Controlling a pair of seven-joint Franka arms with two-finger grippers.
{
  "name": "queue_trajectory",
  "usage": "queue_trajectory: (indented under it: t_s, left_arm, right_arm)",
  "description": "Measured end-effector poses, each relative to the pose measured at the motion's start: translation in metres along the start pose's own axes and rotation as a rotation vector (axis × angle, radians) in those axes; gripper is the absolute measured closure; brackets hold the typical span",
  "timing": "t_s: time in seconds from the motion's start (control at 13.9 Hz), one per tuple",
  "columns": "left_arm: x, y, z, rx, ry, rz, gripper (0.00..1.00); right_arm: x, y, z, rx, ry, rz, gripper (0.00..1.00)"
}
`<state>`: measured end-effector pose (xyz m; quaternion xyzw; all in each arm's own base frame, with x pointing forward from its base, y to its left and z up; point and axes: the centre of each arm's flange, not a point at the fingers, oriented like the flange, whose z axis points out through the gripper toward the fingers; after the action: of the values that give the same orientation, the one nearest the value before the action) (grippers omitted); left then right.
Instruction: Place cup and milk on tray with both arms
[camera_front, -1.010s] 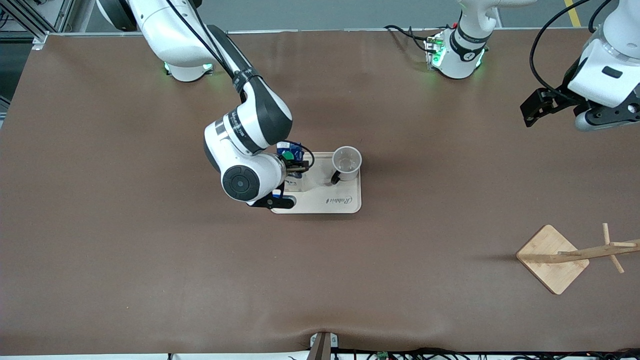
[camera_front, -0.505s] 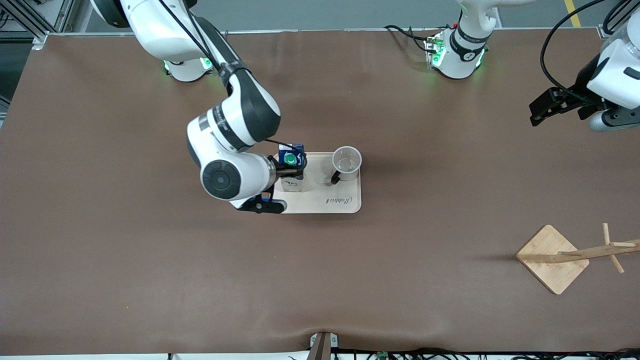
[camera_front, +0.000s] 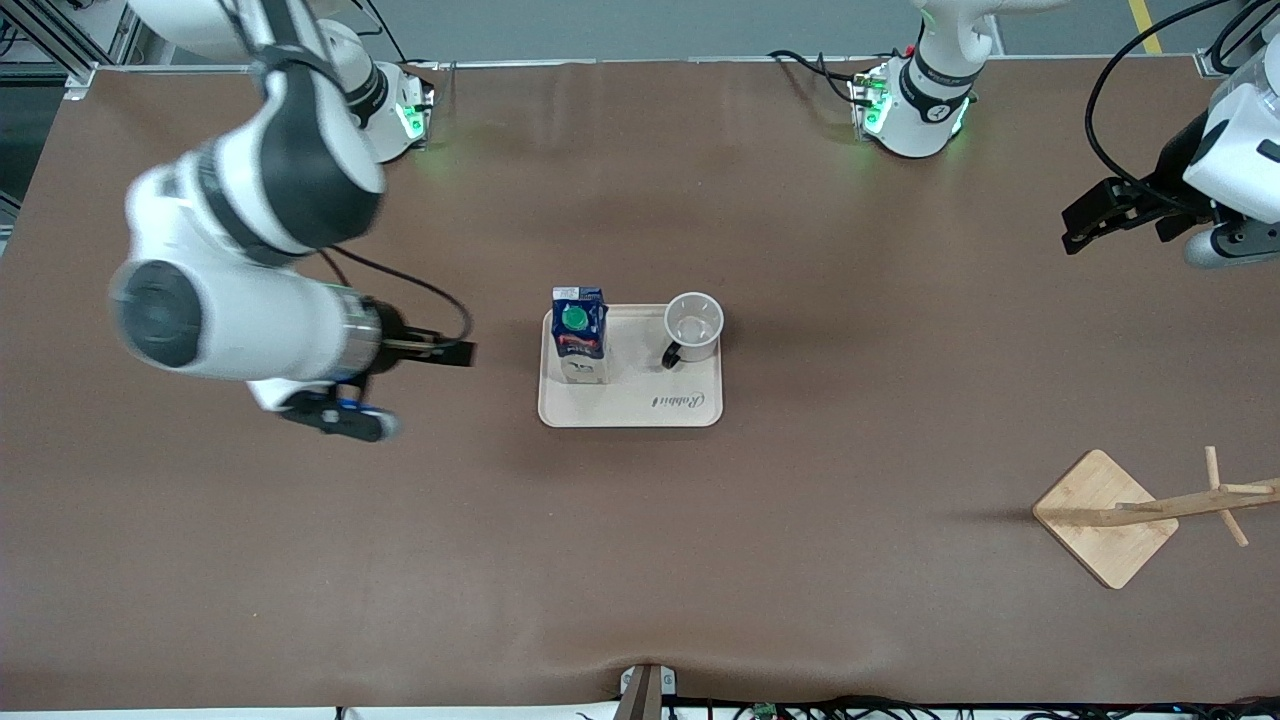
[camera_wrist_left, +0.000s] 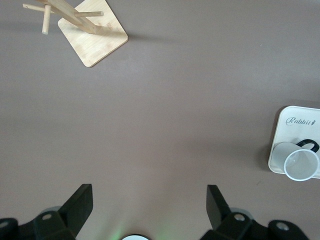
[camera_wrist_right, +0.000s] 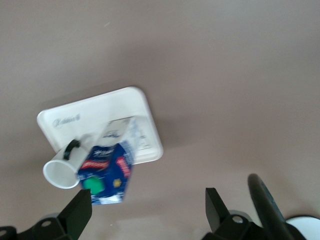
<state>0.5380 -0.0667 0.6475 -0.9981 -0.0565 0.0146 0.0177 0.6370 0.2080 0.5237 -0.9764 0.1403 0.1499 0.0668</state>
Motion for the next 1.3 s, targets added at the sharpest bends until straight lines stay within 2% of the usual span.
queue_trajectory:
  t_s: [0.14, 0.22, 0.43, 0.65, 0.79, 0.87, 1.08, 1.3]
  left_arm:
    - [0.000, 0.001, 0.001, -0.005, 0.000, 0.001, 0.00]
    - [0.001, 0.001, 0.001, -0.006, 0.002, 0.001, 0.00]
    - [0.001, 0.002, 0.002, -0.008, 0.004, 0.002, 0.00]
    - [0.002, 0.001, 0.002, -0.008, 0.008, 0.001, 0.00]
    - [0.003, -0.001, 0.002, -0.009, 0.009, -0.003, 0.00]
    - [0.003, -0.002, 0.002, -0.009, 0.009, -0.005, 0.00]
    - [0.003, -0.004, 0.003, -0.009, 0.009, -0.008, 0.00]
    - [0.005, -0.011, 0.003, -0.009, 0.009, -0.022, 0.00]
  right_arm:
    - [-0.005, 0.041, -0.043, -0.055, 0.081, -0.023, 0.00]
    - [-0.010, 0.055, -0.060, -0.065, 0.108, -0.053, 0.00]
    - [-0.011, 0.113, -0.096, -0.069, 0.140, -0.144, 0.00]
    - [-0.016, 0.172, -0.113, -0.120, 0.186, -0.113, 0.00]
    - [-0.033, 0.200, -0.118, -0.153, 0.226, -0.098, 0.00]
    - [-0.044, 0.214, -0.118, -0.156, 0.237, -0.096, 0.00]
    - [-0.074, 0.243, -0.114, -0.135, 0.223, -0.099, 0.00]
    - [-0.075, 0.254, -0.117, -0.133, 0.228, -0.160, 0.00]
